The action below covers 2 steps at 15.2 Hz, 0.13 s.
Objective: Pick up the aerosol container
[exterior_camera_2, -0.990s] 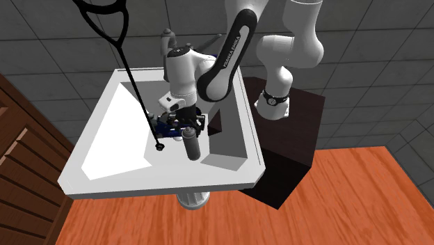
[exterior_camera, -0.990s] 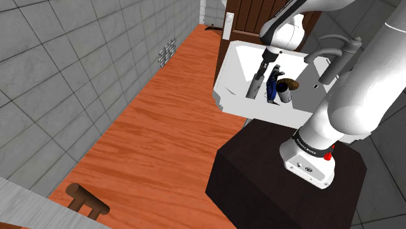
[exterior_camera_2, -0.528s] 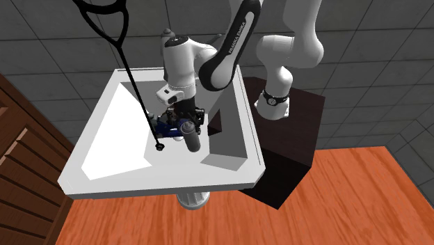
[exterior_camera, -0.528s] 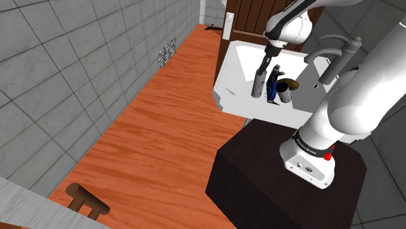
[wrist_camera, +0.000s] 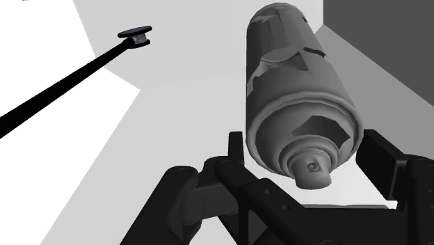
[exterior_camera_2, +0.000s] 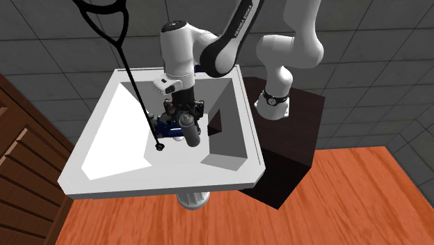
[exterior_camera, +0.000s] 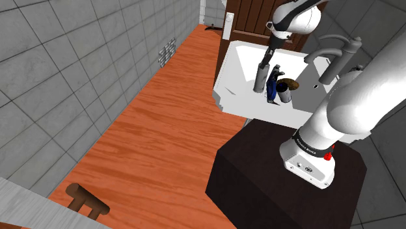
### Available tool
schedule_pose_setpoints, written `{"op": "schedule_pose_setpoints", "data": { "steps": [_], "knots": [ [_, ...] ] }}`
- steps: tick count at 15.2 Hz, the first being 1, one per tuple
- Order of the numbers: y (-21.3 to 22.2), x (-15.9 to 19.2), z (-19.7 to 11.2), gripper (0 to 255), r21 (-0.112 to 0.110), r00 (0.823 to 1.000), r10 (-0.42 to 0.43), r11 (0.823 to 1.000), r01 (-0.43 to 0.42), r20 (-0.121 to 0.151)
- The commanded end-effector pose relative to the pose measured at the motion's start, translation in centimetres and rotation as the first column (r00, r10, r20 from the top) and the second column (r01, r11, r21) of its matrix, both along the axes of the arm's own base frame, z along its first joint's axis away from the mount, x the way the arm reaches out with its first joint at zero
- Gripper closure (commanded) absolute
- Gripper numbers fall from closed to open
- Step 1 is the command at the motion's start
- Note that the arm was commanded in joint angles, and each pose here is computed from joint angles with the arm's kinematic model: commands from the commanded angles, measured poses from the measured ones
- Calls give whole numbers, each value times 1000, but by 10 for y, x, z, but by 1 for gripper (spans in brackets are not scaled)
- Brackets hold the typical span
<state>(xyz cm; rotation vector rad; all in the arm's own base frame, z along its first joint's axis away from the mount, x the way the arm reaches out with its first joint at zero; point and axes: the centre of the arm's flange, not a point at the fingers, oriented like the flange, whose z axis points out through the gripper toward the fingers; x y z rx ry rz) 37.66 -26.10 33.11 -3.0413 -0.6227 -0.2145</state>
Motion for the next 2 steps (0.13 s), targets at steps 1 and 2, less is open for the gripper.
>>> {"op": "schedule_pose_setpoints", "data": {
  "steps": [1, 2],
  "knots": [
    [1, 0, 6, 255, -1, 1000, 0, 1000, 0, 0],
    [1, 0, 6, 255, -1, 1000, 0, 1000, 0, 0]
  ]
}}
